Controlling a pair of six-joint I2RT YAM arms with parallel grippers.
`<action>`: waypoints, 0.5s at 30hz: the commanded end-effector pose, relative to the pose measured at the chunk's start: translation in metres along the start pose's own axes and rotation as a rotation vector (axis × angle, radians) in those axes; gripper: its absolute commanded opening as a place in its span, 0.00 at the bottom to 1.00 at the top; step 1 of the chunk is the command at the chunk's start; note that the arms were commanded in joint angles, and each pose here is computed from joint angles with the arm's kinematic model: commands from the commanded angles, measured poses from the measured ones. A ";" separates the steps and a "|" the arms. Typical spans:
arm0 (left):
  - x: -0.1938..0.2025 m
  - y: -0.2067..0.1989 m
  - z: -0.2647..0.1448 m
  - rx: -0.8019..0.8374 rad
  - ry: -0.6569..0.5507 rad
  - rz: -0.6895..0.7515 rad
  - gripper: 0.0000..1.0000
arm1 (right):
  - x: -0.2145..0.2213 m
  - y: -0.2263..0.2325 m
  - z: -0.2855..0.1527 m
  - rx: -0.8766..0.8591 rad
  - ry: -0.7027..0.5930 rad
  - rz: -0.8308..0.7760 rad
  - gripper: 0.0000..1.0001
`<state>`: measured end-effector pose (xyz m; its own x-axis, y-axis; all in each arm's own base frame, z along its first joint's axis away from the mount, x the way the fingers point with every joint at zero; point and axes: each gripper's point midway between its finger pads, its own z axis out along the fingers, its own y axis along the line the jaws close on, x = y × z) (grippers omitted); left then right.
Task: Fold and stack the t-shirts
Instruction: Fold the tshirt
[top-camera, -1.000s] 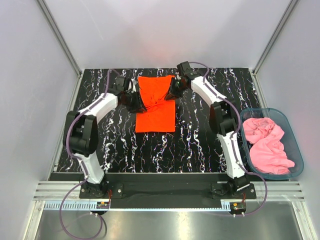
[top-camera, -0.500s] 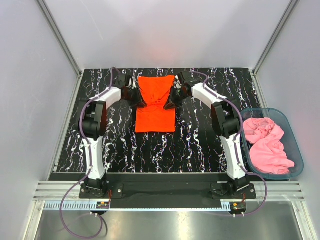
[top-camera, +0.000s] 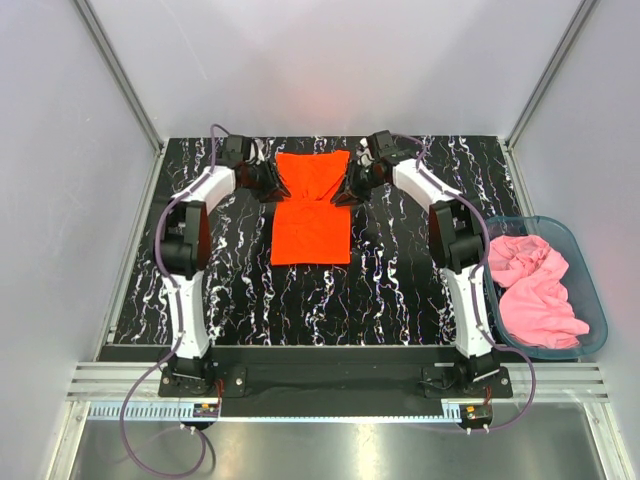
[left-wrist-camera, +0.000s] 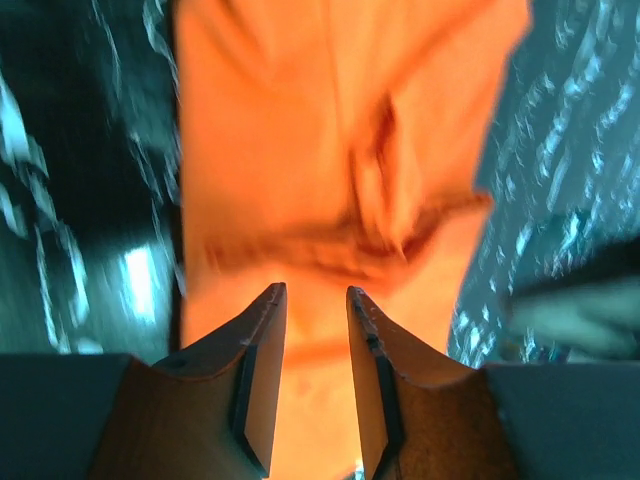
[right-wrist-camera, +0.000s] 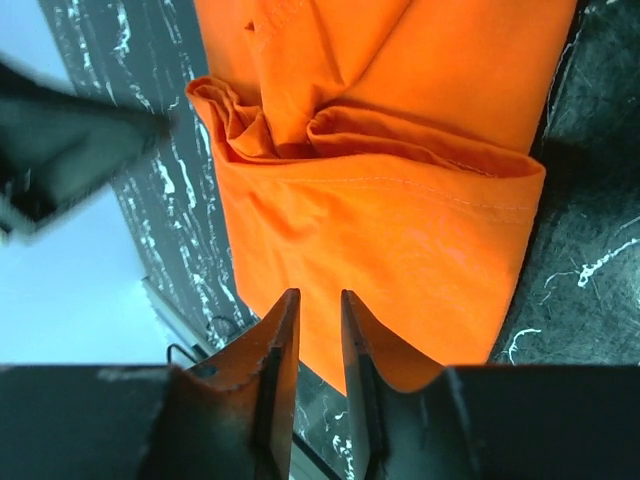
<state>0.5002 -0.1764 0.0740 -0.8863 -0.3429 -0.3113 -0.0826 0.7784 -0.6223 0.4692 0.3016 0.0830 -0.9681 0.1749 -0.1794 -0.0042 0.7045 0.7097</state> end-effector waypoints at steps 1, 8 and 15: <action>0.002 -0.055 -0.053 0.112 -0.103 0.050 0.35 | -0.010 0.008 -0.002 -0.100 0.028 -0.019 0.31; 0.049 -0.085 -0.023 0.305 0.003 0.007 0.31 | -0.017 0.005 0.009 -0.158 0.060 -0.012 0.27; 0.030 -0.045 0.043 0.275 0.048 -0.026 0.31 | -0.027 -0.035 0.023 -0.146 0.076 0.057 0.25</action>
<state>0.4665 -0.2523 0.0631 -0.9199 -0.3166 -0.2315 -0.0186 0.6247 -0.7806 0.4855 0.2973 0.0416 -0.9866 0.1485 -0.0682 0.0398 0.6234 0.7809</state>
